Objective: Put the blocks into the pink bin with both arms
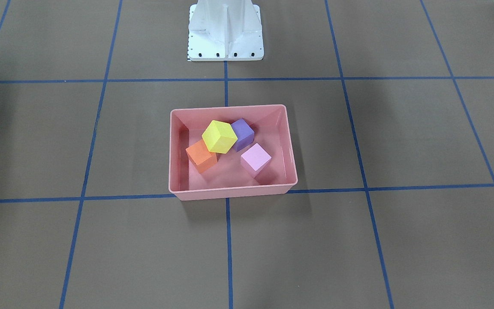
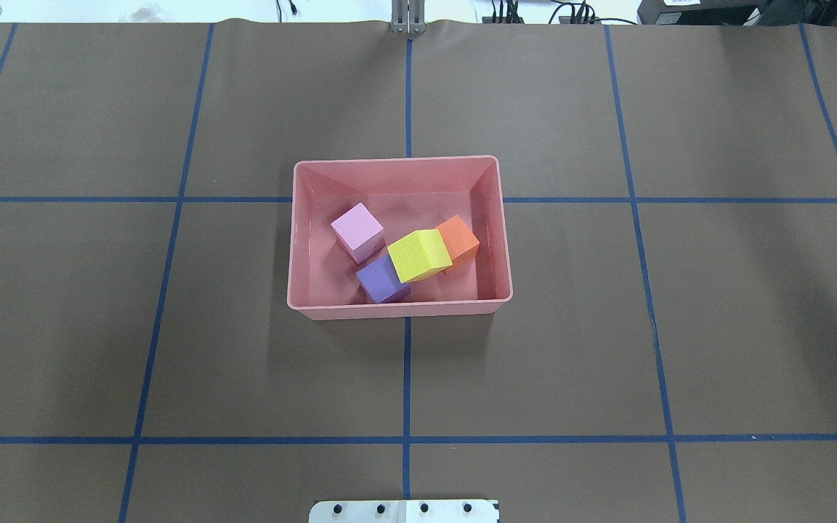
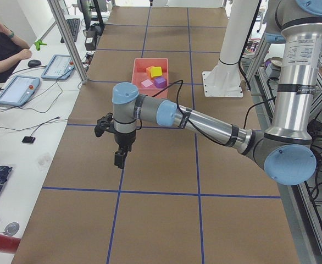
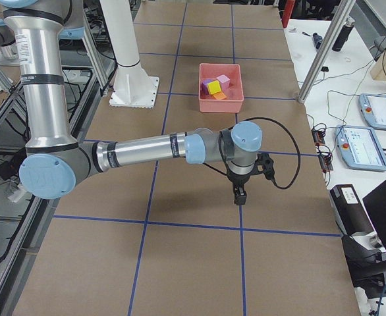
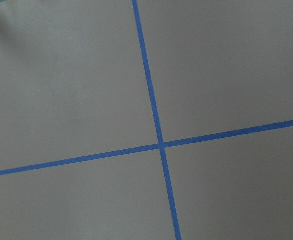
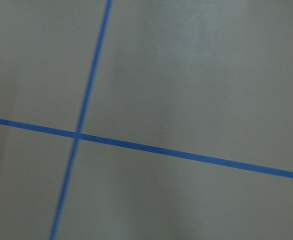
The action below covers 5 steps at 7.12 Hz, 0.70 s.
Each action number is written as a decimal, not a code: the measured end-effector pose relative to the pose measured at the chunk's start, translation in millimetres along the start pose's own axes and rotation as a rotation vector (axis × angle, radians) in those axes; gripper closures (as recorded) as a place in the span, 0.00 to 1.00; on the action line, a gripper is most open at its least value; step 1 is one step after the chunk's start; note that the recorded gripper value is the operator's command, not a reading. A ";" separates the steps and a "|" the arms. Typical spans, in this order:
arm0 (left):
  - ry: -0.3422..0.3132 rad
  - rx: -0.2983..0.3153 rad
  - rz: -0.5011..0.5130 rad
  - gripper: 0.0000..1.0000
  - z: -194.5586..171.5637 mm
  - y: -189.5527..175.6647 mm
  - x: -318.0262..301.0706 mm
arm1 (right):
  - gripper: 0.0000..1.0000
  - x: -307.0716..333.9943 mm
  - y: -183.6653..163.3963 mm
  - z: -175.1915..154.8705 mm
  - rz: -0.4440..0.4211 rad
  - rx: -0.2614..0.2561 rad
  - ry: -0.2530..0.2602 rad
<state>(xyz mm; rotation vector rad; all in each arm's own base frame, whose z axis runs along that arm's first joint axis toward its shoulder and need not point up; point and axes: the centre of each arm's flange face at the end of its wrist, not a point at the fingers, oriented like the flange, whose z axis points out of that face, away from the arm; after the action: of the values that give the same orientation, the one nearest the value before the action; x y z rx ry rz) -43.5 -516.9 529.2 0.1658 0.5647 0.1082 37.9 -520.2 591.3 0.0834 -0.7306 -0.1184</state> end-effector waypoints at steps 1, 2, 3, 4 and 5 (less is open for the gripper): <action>-0.002 -0.013 -0.007 0.00 6.8 4.2 -5.3 | 0.00 22.4 20.5 14.9 0.031 -0.029 0.036; -0.002 -0.036 -0.021 0.00 20.0 18.8 -14.6 | 0.00 30.6 29.7 21.0 0.043 -0.037 0.049; 0.002 -0.054 -0.033 0.00 38.0 44.6 -26.4 | 0.00 33.1 33.6 22.4 0.048 -0.038 0.051; 0.036 -0.060 -0.041 0.00 58.4 76.8 -36.4 | 0.00 32.0 33.9 21.0 0.049 -0.033 0.038; 0.110 -0.063 -0.051 0.00 73.8 101.4 -40.2 | 0.00 28.6 32.8 19.7 0.053 -0.028 0.012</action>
<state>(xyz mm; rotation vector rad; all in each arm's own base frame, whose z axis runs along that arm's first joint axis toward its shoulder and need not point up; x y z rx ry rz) -43.1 -432.8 630.4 0.0847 0.6743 0.0853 48.4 -492.3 628.7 0.0382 -0.7181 -0.0777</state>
